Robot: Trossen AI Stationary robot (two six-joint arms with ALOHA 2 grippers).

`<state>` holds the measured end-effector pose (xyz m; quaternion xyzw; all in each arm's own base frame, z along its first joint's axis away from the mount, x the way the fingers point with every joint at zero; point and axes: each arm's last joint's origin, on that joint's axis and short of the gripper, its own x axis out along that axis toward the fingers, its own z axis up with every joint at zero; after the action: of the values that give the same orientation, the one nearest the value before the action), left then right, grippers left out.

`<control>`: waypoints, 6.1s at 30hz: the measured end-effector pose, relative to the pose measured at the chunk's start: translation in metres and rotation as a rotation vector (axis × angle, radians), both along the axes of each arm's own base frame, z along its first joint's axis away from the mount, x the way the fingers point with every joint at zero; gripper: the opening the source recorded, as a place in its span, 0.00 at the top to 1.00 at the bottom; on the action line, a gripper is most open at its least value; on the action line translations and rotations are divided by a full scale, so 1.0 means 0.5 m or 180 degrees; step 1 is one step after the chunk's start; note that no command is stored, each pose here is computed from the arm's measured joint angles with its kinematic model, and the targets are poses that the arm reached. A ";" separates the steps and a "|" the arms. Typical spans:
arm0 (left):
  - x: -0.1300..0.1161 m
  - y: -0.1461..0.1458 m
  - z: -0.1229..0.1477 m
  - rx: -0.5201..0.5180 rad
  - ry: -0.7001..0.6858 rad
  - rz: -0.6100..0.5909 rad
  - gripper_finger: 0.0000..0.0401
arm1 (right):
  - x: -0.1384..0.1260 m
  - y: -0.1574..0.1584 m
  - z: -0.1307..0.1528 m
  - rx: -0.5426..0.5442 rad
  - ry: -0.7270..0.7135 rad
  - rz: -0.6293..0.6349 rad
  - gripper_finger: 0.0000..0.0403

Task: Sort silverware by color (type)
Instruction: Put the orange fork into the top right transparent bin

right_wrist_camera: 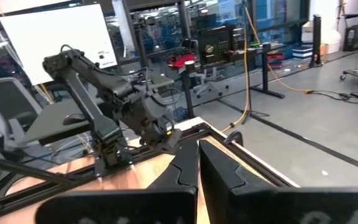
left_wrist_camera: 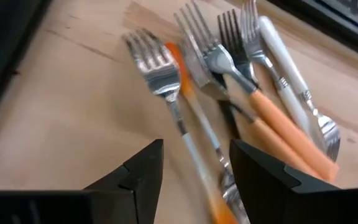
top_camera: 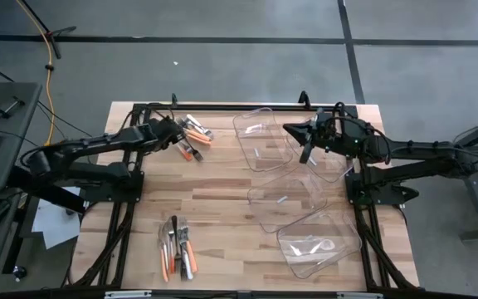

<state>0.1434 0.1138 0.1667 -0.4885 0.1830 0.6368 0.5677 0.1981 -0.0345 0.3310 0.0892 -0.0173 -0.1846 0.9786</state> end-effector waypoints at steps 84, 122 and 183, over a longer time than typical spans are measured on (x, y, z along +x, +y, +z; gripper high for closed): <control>0.050 -0.091 0.269 0.2996 -0.2512 -0.3039 1.00 | 0.001 -0.001 0.011 -0.0058 -0.0177 0.0269 1.00; 0.415 -0.112 0.274 0.2785 -0.2210 -0.4358 1.00 | 0.145 -0.013 -0.056 0.0481 -0.0624 0.0938 0.48; 0.073 -0.104 0.362 0.3308 -0.1150 -0.3710 0.71 | -0.143 -0.032 0.055 0.0391 0.1280 -0.0259 0.99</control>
<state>0.1800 0.0618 0.3476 -0.0830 -0.0060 0.1526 0.9848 0.1268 -0.0507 0.3585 0.1092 0.1861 -0.2388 0.9468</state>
